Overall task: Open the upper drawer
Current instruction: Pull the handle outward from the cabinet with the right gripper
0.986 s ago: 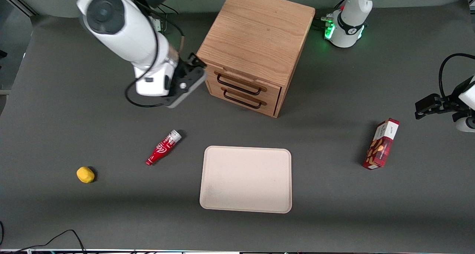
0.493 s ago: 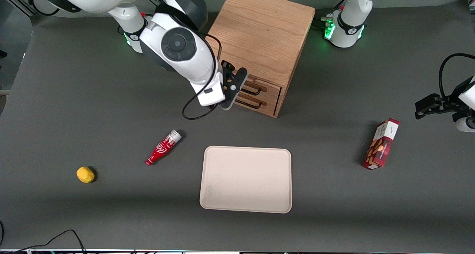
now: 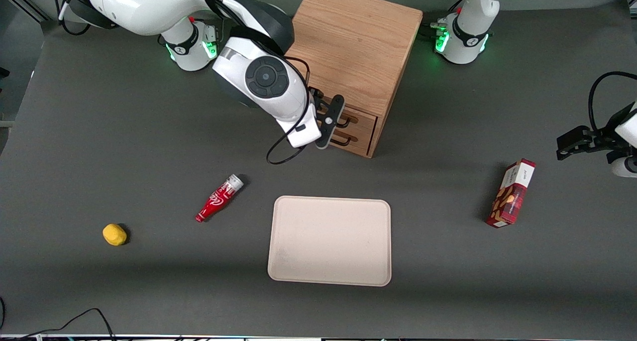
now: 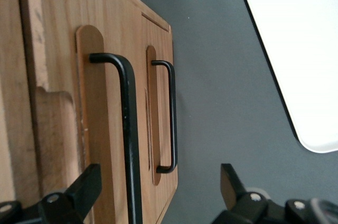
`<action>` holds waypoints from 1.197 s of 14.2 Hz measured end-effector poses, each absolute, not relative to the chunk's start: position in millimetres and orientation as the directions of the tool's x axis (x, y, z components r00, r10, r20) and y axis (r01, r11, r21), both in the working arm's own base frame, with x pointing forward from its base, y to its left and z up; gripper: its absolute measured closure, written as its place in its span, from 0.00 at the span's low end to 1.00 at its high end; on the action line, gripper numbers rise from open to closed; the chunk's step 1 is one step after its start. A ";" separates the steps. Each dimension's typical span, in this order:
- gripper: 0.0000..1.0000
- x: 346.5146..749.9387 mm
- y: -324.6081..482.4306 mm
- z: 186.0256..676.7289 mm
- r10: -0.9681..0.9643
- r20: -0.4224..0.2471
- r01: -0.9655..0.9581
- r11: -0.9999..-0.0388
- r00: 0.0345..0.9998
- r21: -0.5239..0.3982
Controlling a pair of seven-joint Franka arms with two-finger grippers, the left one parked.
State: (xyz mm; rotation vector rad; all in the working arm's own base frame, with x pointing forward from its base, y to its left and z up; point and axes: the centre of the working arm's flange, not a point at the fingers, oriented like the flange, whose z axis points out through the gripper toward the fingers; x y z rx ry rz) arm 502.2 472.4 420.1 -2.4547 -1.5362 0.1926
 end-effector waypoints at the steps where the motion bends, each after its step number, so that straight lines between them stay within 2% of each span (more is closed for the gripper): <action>1: 0.00 503.0 473.5 415.4 0.901 0.016 0.872 -0.415 0.434 -0.259; 8: 0.00 530.6 458.8 381.9 0.909 0.029 0.891 -0.400 0.415 -0.212; 17: 0.00 588.6 419.4 389.9 0.895 0.104 0.898 -0.420 0.434 -0.133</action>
